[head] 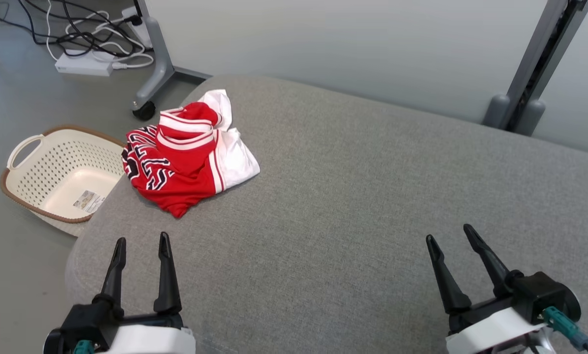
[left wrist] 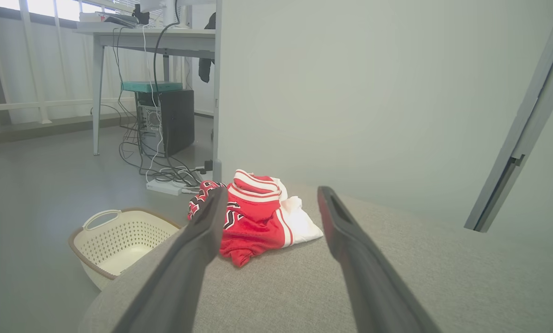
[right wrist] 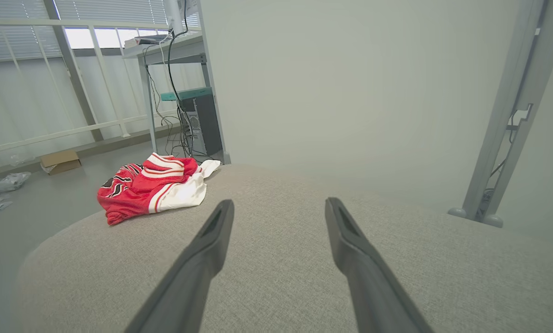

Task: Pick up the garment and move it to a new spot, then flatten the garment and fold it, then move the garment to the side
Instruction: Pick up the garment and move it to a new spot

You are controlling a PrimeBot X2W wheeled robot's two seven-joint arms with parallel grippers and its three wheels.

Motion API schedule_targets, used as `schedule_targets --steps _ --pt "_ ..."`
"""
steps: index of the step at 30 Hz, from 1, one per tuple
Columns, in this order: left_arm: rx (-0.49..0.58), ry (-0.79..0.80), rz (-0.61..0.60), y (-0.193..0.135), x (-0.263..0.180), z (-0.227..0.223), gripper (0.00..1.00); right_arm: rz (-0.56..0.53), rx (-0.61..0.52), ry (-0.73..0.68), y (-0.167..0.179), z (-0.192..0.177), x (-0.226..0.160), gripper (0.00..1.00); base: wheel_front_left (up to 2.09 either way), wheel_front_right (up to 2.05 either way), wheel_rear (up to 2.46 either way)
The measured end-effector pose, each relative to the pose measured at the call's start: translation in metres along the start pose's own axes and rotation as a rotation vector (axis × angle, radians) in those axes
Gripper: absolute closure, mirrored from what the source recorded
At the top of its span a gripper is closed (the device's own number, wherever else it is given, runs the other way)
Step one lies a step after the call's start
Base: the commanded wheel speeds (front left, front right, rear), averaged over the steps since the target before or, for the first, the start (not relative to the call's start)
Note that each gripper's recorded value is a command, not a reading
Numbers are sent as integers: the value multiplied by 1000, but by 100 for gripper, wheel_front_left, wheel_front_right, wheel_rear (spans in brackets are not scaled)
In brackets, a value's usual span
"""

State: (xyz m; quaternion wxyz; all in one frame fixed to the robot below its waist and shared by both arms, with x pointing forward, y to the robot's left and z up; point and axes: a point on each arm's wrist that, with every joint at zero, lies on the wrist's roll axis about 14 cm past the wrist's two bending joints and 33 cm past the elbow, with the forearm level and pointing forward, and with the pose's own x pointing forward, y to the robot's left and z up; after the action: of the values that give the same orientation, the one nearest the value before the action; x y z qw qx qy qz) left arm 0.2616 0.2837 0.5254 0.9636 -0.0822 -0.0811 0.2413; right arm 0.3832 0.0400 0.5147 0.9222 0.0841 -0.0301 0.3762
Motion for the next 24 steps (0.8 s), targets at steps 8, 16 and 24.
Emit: schedule_targets --steps 8,16,24 --pt "-14 15 17 -11 32 -4 0 15 -19 39 -27 -19 11 0 0 0 0" --pt "15 -34 31 -26 94 3 0 40 -34 73 -57 -44 28 0 0 0 0" --pt "17 -60 63 -28 154 0 0 33 -22 92 -78 -65 35 0 0 0 0"
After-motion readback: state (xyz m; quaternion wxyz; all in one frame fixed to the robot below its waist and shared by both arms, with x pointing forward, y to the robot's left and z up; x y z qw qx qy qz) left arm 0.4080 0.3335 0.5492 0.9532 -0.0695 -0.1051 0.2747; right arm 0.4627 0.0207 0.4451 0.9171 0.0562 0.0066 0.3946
